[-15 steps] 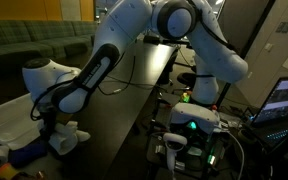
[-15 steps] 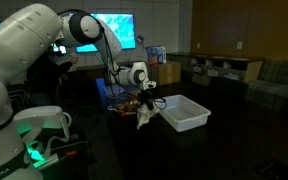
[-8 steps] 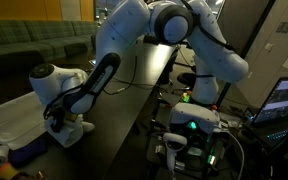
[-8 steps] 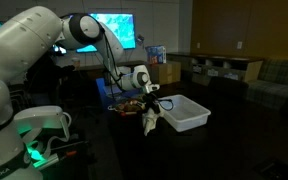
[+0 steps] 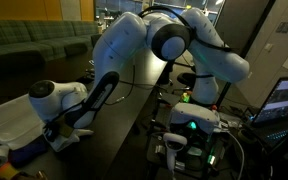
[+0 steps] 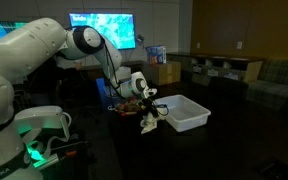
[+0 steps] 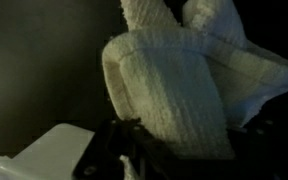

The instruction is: Use the towel to sweep all the contents on the table to the left

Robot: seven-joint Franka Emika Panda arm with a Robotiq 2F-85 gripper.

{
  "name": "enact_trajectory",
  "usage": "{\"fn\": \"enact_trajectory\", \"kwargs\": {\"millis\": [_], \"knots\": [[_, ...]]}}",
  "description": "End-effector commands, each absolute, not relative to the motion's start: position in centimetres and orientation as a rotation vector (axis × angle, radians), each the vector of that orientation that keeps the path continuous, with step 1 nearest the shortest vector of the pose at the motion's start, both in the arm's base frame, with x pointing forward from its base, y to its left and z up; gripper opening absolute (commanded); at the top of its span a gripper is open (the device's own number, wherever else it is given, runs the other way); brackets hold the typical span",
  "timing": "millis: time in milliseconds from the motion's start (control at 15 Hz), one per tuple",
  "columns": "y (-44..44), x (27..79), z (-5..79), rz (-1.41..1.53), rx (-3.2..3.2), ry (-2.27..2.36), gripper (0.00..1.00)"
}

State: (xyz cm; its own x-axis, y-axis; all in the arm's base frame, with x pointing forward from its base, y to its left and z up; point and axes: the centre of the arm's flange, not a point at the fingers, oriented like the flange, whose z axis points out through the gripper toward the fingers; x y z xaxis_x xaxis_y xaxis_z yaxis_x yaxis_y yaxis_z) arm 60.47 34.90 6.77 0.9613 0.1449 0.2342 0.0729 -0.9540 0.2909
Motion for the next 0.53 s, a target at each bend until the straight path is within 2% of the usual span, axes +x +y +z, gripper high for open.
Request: {"fn": "enact_trajectory", "kwargs": {"millis": [0, 467], "knots": [[37.2, 61.3, 6.0, 0.432, 2.842, 0.118, 0.03], [43.4, 59.0, 7.5, 0.423, 2.973, 0.141, 0.03]]}}
